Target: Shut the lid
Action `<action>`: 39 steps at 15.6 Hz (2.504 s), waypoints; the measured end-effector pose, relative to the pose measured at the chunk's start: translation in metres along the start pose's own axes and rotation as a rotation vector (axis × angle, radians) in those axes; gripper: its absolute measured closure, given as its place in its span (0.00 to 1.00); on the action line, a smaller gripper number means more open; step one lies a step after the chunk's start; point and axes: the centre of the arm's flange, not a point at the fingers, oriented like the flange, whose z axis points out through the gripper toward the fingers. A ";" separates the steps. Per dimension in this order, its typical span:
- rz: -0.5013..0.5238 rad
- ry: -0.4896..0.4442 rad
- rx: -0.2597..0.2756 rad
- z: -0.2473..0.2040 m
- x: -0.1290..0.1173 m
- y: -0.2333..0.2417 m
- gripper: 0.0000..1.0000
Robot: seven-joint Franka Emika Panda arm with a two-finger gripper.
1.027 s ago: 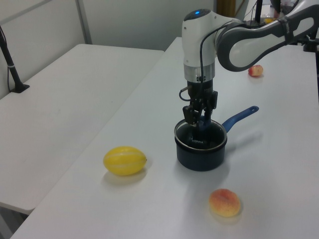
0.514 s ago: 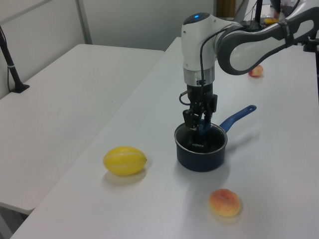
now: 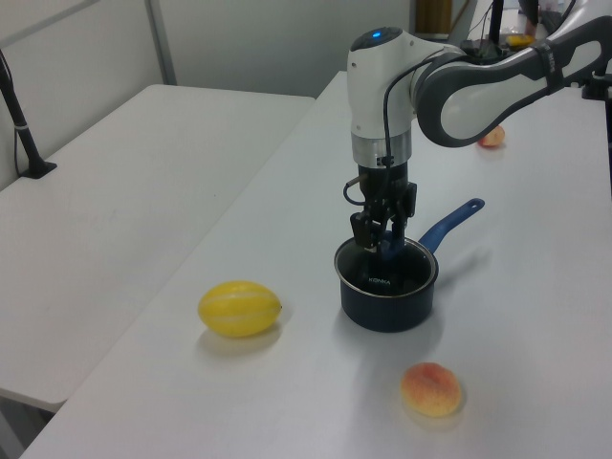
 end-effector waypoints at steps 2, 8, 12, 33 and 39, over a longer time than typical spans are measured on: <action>-0.002 0.004 -0.006 0.001 0.001 0.000 0.29; -0.013 -0.002 -0.012 0.007 -0.002 -0.004 0.04; -0.024 0.001 -0.002 0.007 -0.006 -0.010 0.00; -0.078 -0.033 -0.070 -0.193 -0.064 0.160 0.00; -0.180 -0.032 -0.002 -0.218 -0.032 0.254 0.00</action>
